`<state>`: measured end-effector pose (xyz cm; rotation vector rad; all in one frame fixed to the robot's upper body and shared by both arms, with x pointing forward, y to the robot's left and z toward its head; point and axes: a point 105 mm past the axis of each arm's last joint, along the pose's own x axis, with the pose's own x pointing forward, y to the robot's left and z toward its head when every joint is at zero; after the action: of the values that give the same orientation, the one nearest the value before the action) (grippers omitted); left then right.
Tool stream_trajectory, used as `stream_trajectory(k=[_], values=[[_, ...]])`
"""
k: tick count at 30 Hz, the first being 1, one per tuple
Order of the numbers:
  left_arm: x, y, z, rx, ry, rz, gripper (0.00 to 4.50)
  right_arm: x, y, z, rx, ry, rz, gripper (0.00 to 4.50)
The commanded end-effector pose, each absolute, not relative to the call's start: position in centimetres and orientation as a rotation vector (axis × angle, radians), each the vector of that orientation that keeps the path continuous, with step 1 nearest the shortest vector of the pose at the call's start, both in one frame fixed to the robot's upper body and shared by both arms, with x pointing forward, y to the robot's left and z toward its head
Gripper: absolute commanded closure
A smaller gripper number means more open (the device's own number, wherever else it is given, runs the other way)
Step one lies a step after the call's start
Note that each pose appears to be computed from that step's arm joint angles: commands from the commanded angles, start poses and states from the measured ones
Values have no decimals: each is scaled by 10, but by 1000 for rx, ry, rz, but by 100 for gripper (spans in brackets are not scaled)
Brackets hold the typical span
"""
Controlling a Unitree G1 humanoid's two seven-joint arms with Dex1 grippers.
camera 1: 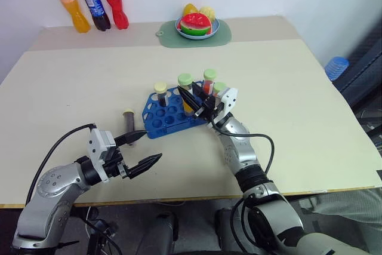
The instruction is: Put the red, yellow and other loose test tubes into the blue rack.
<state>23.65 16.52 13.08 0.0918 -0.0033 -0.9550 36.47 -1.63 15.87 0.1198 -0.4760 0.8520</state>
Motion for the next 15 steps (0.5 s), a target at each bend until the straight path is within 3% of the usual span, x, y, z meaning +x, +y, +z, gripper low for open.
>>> stream_trajectory(k=[1,15], values=[[232,166,142,111,-39,-949,25,366,-25,150,116,-458,828,367],[237,165,143,108,-43,-958,25,360,-35,147,73,-472,774,367]])
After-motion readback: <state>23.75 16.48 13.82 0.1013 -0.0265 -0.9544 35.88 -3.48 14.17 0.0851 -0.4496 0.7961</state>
